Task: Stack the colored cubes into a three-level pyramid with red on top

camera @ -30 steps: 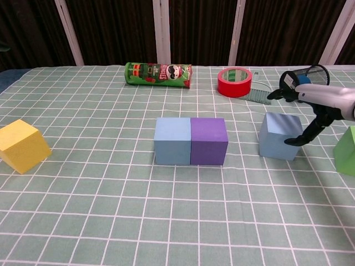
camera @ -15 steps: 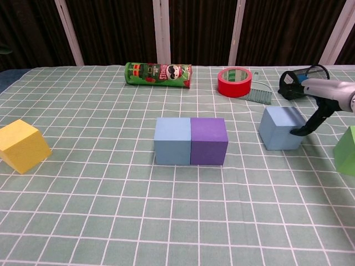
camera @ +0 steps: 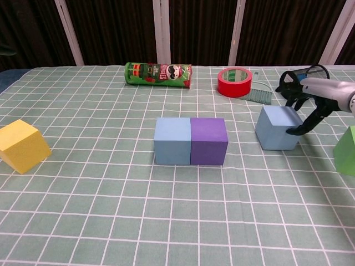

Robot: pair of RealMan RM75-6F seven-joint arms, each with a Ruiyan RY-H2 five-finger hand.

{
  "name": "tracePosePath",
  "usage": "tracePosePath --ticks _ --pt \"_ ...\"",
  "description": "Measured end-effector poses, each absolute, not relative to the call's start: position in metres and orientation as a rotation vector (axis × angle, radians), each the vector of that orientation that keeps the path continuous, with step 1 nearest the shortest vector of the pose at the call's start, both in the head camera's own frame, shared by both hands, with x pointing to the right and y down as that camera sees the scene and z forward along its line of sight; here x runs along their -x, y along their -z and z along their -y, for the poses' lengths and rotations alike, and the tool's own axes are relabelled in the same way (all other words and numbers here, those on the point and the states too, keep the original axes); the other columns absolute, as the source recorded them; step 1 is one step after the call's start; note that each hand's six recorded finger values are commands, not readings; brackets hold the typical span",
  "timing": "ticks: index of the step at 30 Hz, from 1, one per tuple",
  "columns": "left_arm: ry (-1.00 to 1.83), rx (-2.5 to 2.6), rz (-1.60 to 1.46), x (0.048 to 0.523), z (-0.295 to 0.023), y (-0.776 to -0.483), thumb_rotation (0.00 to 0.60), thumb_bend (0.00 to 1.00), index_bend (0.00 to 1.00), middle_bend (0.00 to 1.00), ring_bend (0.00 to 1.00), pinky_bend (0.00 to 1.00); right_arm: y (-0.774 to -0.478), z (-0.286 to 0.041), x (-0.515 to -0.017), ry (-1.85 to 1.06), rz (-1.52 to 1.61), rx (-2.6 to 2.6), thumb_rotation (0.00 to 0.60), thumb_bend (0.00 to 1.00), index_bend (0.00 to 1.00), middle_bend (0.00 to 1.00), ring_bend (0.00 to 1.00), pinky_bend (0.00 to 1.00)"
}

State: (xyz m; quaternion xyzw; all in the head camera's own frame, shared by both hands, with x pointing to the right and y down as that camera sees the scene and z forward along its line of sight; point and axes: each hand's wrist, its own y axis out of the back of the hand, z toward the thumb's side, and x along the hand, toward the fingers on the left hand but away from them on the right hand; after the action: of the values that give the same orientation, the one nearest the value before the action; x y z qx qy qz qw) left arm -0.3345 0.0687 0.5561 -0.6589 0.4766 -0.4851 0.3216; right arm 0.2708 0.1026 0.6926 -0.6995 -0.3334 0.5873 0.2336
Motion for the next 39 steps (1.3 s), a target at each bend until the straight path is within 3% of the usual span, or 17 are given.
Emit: tracePosePath --ticks 18,39 --pt "1.258 1.729 -1.243 0.330 -0.071 -0.554 0.600 0.10 0.00 0.01 0.00 0.00 -0.663 -0.125 -0.265 -1.545 0.959 1.990 0.600 0.30 0.09 0.42 0.26 0.00" --pt "1.261 1.765 -1.282 0.334 -0.067 -0.554 0.600 0.10 0.00 0.01 0.00 0.00 -0.678 -0.144 -0.216 -1.536 0.812 1.790 0.600 0.30 0.09 0.42 0.26 0.00"
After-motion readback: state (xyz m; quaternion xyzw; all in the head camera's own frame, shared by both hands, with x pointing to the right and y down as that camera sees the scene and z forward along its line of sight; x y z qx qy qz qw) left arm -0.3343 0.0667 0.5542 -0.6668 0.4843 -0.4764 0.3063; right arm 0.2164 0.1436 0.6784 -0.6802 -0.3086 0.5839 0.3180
